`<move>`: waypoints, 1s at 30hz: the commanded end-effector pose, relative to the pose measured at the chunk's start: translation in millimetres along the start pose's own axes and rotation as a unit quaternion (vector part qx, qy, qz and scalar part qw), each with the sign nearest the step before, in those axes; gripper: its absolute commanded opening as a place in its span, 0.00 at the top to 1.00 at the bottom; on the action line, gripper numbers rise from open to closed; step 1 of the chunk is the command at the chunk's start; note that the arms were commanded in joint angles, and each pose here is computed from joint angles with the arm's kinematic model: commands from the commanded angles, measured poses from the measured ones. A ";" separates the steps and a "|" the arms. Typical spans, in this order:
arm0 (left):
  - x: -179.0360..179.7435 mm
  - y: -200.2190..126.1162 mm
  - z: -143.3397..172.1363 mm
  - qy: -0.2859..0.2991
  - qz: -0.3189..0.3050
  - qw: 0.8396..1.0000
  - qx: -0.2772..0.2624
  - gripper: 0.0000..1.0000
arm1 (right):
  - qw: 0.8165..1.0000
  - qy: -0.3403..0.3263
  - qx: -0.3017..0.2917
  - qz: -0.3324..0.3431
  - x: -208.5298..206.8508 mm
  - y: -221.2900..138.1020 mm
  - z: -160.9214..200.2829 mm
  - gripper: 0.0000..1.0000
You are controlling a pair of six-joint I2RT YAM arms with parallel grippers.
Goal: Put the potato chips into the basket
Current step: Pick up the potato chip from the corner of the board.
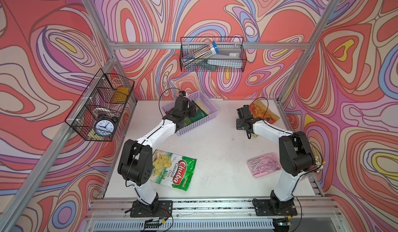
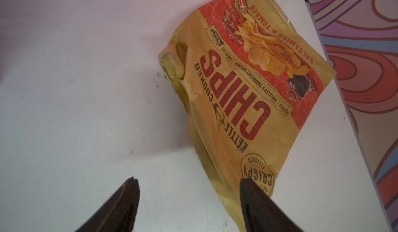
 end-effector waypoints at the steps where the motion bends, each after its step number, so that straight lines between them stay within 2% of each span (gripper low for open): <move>1: -6.2 -13.6 -1.5 -0.008 0.015 1.000 -0.005 0.39 | 0.999 -0.021 0.008 0.036 -8.7 22.3 -4.7 0.26; 8: 1.8 -21.0 5.3 -0.002 0.002 1.000 -0.006 0.39 | 0.997 -0.036 0.028 0.060 -7.5 53.9 -11.5 0.42; 14: 2.9 -30.2 0.7 -0.001 0.002 1.000 -0.020 0.39 | 0.997 -0.035 0.021 0.073 -16.4 42.6 -14.9 0.64; 15: 2.8 -31.6 1.1 -0.003 0.004 1.000 -0.020 0.39 | 0.996 -0.034 0.018 0.075 -18.2 39.3 -16.0 0.70; 17: 2.2 -34.9 2.5 -0.008 0.008 1.000 -0.019 0.39 | 0.996 -0.034 0.012 0.079 -23.4 31.9 -18.6 0.95; 18: 2.5 -36.8 2.8 -0.010 0.011 1.000 -0.019 0.39 | 0.996 -0.035 0.009 0.080 -24.9 29.2 -19.4 1.00; 24: 8.3 -50.4 8.0 -0.021 0.012 0.999 -0.022 0.39 | 0.997 -0.029 -0.002 0.065 -29.9 5.0 -27.8 1.00; 30: 12.6 -80.7 7.6 -0.039 0.021 0.998 -0.038 0.39 | 0.997 -0.045 -0.057 0.029 -5.4 -65.2 -68.2 1.00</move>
Point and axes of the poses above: each gripper's point midway between its finger pads, its own y axis out along the fingers, its own x axis along the line the jaws close on, z = x × y, the point moved 2 cm from there along -y, back along the fingers, and after that the axes turned 15 degrees about -y, right-handed, at the moved point
